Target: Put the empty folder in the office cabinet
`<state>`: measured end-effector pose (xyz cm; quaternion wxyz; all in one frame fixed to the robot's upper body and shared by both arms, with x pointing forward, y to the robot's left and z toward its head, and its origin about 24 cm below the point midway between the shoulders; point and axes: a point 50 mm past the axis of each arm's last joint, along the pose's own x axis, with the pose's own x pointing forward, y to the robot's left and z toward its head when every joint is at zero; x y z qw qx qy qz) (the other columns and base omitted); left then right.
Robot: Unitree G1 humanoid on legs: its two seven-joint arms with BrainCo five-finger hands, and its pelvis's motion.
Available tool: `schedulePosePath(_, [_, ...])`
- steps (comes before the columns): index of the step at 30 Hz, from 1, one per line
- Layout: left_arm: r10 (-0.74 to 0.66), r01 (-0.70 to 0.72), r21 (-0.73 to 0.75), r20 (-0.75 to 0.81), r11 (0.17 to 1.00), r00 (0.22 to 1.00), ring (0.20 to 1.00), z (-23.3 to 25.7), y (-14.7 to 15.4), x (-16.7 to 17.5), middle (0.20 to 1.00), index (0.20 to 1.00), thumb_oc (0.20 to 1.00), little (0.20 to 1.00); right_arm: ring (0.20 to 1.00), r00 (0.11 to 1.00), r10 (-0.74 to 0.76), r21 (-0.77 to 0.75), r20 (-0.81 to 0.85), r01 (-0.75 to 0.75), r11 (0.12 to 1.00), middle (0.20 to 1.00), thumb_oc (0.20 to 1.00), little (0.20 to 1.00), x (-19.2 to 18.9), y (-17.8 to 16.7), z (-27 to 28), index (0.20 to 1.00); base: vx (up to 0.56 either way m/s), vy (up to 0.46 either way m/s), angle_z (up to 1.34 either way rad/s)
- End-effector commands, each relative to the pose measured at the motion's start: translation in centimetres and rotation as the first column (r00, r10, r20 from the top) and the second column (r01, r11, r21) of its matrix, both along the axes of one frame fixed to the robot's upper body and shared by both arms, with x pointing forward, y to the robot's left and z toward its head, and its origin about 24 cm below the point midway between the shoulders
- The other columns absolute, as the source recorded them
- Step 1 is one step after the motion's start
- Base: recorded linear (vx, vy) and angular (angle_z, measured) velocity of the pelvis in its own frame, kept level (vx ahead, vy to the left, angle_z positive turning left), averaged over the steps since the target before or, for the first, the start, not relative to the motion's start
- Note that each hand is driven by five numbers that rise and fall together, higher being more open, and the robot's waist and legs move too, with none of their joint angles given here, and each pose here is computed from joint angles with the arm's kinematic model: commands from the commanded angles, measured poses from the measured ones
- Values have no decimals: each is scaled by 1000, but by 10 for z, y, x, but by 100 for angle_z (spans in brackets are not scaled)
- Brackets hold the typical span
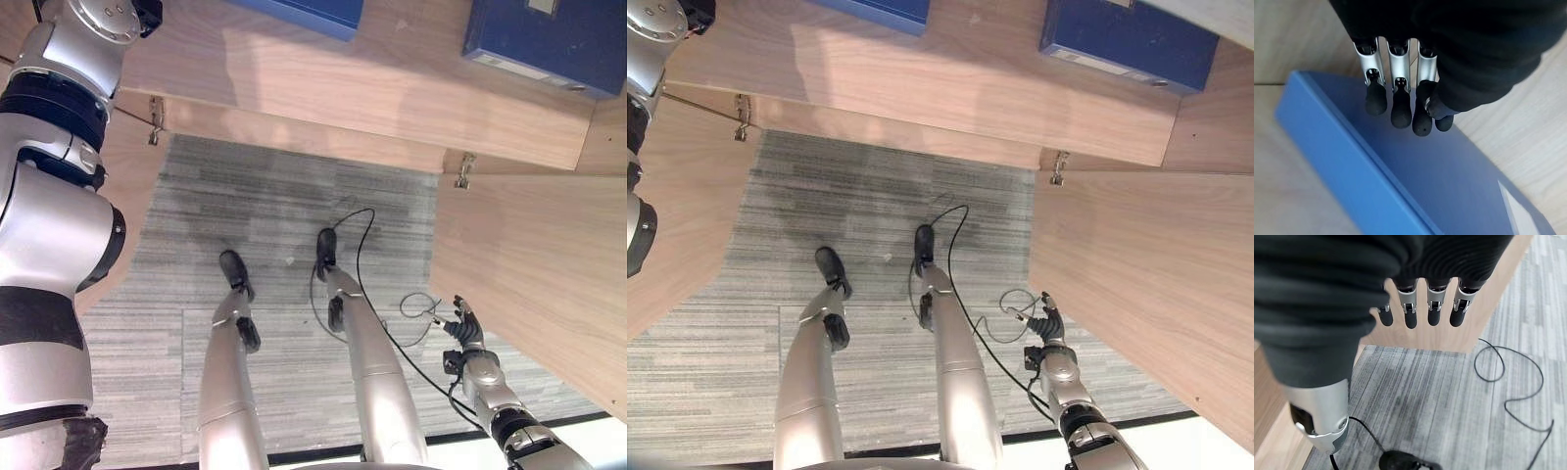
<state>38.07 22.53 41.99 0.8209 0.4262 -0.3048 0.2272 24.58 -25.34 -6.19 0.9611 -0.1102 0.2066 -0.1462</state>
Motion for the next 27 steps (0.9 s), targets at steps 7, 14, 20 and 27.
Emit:
schedulePosePath(7, [-119,147,-151,179,978,977,200,38,-8,-19,200,200,200,200,1000,995,-86,-74,-56,82,994,1000,1000,1000,-14,-32,-2,1000,18,-14,-7])
schedulePosePath(14, [-275,316,-237,191,919,942,200,2,-33,-2,200,200,200,200,1000,991,-95,-65,-97,89,994,1000,1000,1000,-27,-29,-12,1000,-14,-50,1])
schedulePosePath(20, [-447,459,-114,117,881,887,200,-66,-77,2,200,200,200,200,1000,993,-68,-53,-95,63,997,1000,1000,1000,-29,-18,-15,1000,-48,-86,8])
schedulePosePath(27, [-465,463,58,16,884,885,200,-99,-100,-1,200,200,200,200,1000,994,-60,-59,-92,55,997,1000,1000,1000,-27,-17,-14,1000,-43,-70,16])
